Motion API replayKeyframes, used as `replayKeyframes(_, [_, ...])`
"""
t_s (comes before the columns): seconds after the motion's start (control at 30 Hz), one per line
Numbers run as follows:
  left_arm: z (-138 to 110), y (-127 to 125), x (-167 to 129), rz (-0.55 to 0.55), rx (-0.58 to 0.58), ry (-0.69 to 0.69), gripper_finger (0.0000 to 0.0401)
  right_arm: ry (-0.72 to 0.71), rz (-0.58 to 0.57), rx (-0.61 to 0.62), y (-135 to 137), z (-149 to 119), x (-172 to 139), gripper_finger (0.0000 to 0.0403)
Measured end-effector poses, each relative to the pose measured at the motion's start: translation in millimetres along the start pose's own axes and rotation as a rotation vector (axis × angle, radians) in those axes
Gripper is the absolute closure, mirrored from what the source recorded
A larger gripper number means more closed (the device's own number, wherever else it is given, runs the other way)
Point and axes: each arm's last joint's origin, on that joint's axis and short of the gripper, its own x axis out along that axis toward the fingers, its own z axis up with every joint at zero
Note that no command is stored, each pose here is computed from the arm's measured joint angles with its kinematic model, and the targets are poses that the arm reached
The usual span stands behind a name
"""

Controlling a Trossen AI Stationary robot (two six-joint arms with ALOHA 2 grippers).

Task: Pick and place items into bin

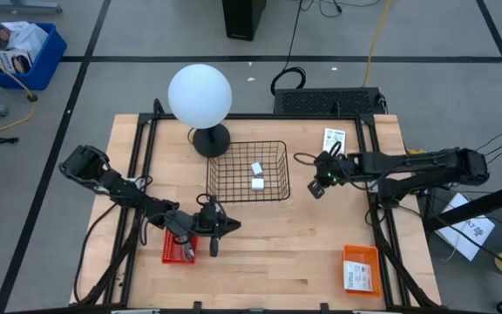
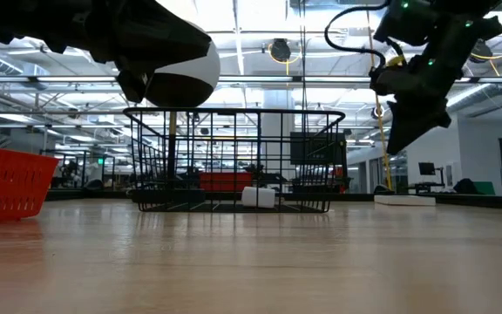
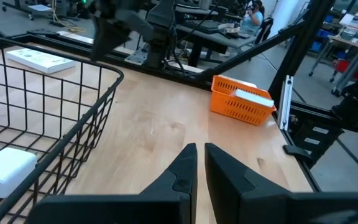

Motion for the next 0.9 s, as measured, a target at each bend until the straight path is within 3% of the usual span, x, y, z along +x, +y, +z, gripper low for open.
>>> replayKeyframes(0.1, [0.0, -0.1, 0.0, 0.000, 0.000, 0.000, 0.0366, -0.057, -0.041, 0.011, -8.6, 10.0, 2.1, 0.0398])
replayKeyframes(0.3, [0.0, -0.1, 0.0, -0.001, -0.005, 0.000, 0.0366, -0.115, -0.121, 0.216, -34.4, 27.7, 7.1, 0.0401])
replayKeyframes(0.53, [0.0, -0.1, 0.0, -0.001, -0.006, 0.000, 0.0366, -0.081, -0.222, 0.355, -61.2, 38.6, 24.1, 0.0402])
replayKeyframes(0.9, [0.7, -0.4, 0.0, -0.004, -0.005, -0.006, 0.0366, -0.042, -0.350, 0.468, -104.7, 51.4, 53.7, 0.0403])
